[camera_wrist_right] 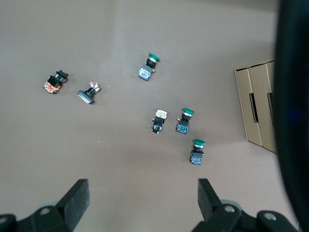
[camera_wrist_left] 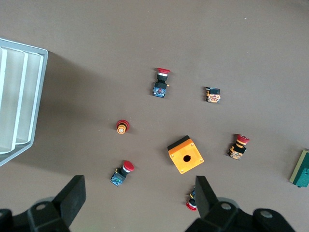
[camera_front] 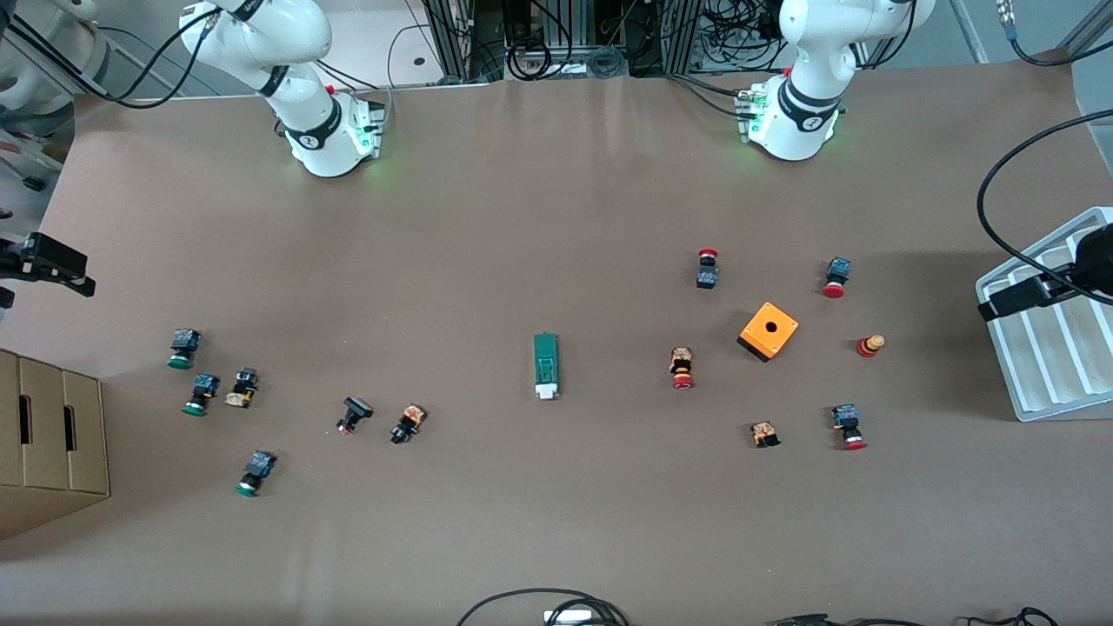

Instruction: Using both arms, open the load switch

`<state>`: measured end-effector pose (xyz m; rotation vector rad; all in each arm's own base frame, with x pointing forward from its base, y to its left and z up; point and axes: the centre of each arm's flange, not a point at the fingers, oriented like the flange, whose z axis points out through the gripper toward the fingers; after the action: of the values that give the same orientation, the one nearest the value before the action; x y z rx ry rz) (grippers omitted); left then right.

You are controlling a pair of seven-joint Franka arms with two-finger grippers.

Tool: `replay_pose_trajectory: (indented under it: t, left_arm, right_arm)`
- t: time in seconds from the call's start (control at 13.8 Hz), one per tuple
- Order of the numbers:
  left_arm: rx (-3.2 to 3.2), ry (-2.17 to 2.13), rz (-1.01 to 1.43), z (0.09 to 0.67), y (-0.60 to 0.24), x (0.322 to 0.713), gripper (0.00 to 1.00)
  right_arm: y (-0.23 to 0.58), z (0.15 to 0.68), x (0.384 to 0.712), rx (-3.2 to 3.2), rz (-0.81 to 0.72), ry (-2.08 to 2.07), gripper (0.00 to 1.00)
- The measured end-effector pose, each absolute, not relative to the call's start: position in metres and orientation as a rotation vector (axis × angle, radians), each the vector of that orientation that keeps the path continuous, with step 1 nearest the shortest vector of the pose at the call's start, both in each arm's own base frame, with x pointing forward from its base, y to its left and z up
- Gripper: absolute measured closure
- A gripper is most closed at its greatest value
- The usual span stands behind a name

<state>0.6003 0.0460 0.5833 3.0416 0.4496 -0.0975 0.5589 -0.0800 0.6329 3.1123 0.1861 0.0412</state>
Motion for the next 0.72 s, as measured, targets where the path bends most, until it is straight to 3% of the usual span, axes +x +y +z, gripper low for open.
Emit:
replay_pose_trajectory:
  t: [0.72]
  left_arm:
    - [3.132,0.311,-0.088,0.584,-0.001,0.602,0.00]
  right_arm:
    - [-0.080,0.633,0.559,3.112,0.041,0.186,0.00]
